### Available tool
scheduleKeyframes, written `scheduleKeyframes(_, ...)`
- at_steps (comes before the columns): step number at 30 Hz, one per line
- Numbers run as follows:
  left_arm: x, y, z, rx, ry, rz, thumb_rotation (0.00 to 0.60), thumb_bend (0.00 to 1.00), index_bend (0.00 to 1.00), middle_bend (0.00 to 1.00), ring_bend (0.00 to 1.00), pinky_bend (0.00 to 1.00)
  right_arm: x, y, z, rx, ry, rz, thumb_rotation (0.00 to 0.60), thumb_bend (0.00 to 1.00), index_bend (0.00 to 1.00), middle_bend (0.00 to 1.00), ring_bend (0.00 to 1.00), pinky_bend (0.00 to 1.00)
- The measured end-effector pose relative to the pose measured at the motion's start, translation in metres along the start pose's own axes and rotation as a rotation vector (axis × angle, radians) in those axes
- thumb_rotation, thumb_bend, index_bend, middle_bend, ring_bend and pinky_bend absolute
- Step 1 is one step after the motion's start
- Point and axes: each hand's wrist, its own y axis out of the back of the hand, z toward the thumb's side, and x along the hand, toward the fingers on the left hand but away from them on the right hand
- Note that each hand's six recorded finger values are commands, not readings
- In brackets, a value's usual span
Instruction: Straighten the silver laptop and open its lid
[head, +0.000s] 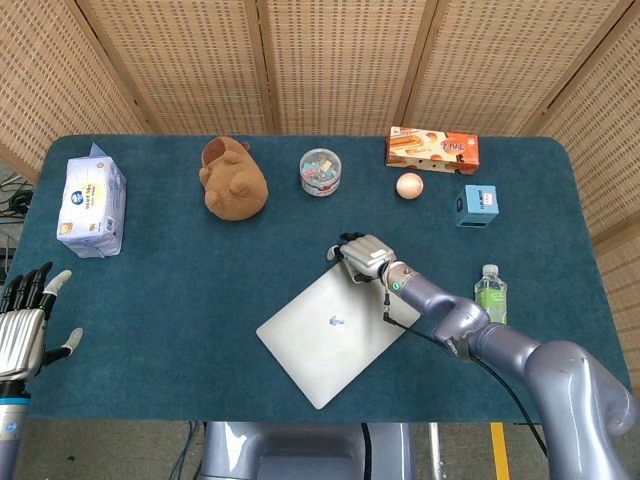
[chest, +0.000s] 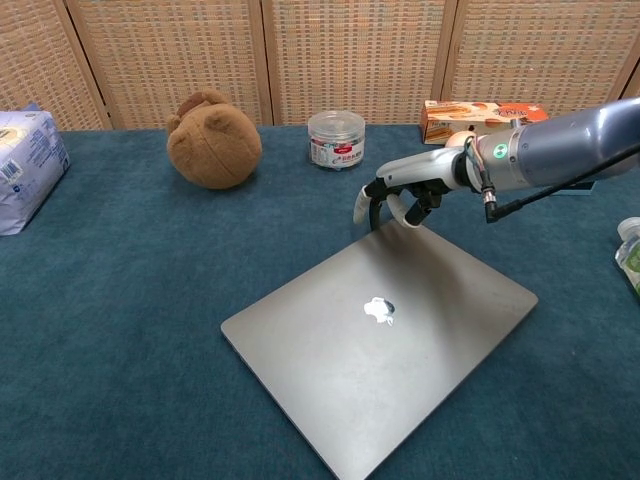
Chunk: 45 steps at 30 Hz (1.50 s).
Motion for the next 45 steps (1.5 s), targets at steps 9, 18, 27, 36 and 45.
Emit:
scheduleKeyframes(9, -0.001, 0.000, 0.001, 0.001, -0.002, 0.000, 0.600, 0.31, 0.11, 0.00, 0.00, 0.00, 0.011, -0.002, -0.016, 0.005, -0.026, 0.005, 0.600, 1.00, 0.22, 0.40, 0.08, 0.09)
scheduleKeyframes(18, 0.000, -0.001, 0.003, 0.002, -0.008, 0.000, 0.600, 0.31, 0.11, 0.00, 0.00, 0.00, 0.024, -0.005, -0.037, 0.007, -0.067, 0.010, 0.600, 1.00, 0.22, 0.41, 0.08, 0.09)
scheduleKeyframes(27, 0.001, -0.001, 0.005, 0.005, -0.014, 0.000, 0.600, 0.31, 0.11, 0.00, 0.00, 0.00, 0.041, -0.008, -0.059, -0.005, -0.114, 0.014, 0.600, 1.00, 0.22, 0.41, 0.08, 0.09)
scheduleKeyframes(36, 0.001, -0.001, 0.007, 0.005, -0.021, 0.002, 0.600, 0.31, 0.11, 0.00, 0.00, 0.00, 0.056, -0.016, -0.073, -0.014, -0.141, 0.023, 0.600, 1.00, 0.22, 0.41, 0.08, 0.09)
scheduleKeyframes(45, 0.003, -0.003, 0.011, 0.003, -0.034, -0.002, 0.600, 0.31, 0.11, 0.00, 0.00, 0.00, 0.067, -0.021, -0.080, -0.018, -0.152, 0.029, 0.600, 1.00, 0.22, 0.41, 0.08, 0.09)
